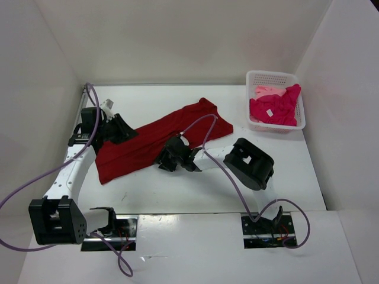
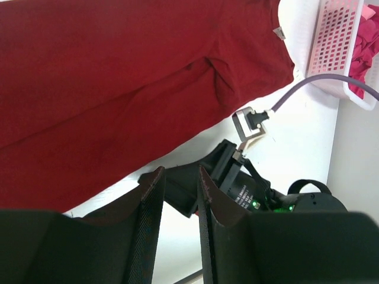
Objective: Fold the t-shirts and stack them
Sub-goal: Rotate the tshirt 95 degrees
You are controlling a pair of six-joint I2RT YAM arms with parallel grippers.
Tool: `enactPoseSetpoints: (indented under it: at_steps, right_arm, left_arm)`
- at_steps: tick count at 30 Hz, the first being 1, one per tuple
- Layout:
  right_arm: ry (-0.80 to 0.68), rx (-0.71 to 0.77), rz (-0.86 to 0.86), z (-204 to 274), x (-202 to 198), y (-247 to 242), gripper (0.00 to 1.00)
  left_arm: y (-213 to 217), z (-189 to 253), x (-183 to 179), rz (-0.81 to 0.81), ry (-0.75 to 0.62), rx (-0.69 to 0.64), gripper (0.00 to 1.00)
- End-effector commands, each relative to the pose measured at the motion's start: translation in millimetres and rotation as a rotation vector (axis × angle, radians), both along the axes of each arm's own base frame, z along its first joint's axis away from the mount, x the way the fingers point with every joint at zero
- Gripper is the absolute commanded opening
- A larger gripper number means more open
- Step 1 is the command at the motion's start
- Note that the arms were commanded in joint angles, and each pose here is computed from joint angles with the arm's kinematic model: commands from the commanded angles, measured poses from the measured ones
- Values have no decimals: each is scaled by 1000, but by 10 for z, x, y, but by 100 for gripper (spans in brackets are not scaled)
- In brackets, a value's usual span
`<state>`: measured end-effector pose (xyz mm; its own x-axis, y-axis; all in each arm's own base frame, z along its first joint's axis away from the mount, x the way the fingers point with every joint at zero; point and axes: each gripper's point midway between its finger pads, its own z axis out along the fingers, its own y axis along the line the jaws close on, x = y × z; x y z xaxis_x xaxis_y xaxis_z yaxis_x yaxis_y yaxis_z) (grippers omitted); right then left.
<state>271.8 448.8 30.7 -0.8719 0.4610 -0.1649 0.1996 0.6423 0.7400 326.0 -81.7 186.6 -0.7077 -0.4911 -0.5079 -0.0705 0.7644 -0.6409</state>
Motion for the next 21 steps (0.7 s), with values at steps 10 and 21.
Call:
enactPoseSetpoints:
  at_steps: [10, 21]
  right_arm:
    - [31, -47, -126, -190, 295, -92, 8]
    - [-22, -178, -41, -27, 6, -1119, 1]
  left_arm:
    - [-177, 77, 230, -52, -53, 61, 36]
    - [-485, -145, 675, -149, -30, 153, 41]
